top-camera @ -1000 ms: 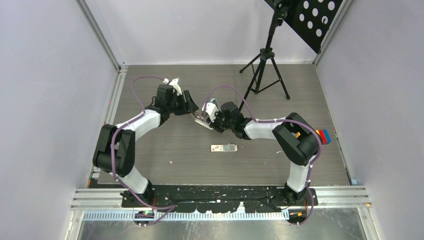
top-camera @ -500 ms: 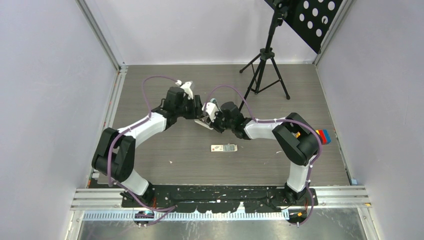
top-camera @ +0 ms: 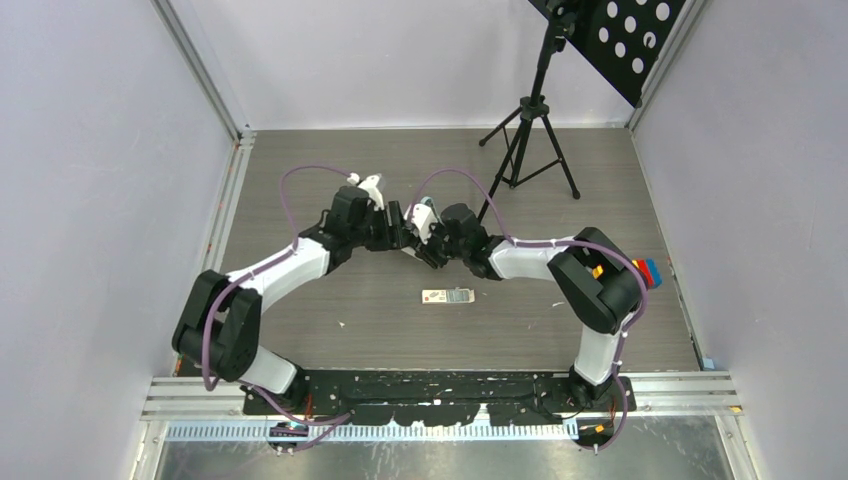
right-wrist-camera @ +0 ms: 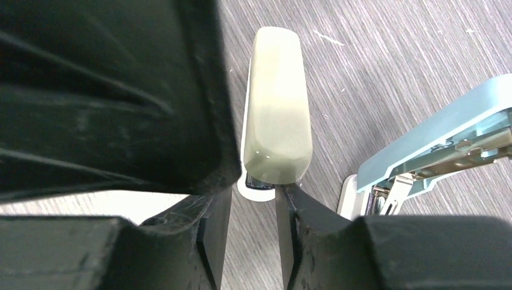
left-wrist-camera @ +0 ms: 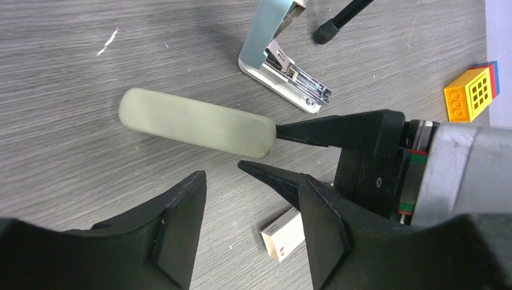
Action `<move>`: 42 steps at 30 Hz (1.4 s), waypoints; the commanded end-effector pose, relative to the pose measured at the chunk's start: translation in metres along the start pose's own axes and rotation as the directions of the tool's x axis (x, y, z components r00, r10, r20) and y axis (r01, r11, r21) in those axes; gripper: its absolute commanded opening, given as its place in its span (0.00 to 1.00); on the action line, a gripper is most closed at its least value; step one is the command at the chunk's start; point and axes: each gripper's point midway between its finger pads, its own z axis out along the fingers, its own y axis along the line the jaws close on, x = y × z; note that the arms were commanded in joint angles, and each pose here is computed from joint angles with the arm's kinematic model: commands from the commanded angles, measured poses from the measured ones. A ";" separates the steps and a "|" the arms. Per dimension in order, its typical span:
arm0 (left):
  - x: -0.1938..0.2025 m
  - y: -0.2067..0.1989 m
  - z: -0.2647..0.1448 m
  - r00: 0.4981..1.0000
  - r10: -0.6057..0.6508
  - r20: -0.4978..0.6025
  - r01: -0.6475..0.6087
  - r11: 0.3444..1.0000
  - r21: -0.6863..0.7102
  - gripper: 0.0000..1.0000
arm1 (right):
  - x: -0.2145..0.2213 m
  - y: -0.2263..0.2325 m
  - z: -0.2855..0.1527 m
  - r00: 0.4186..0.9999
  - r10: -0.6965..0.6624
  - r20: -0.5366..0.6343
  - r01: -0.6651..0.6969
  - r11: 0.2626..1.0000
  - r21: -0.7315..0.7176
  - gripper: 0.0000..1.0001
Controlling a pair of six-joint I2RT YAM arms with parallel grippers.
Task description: Load the staples into the stapler
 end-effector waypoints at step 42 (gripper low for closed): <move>-0.071 0.046 -0.198 0.712 0.658 0.246 -0.469 0.706 -0.530 0.98 | -0.034 -0.006 -0.006 0.864 0.153 -0.479 -0.106 0.987 0.123 0.47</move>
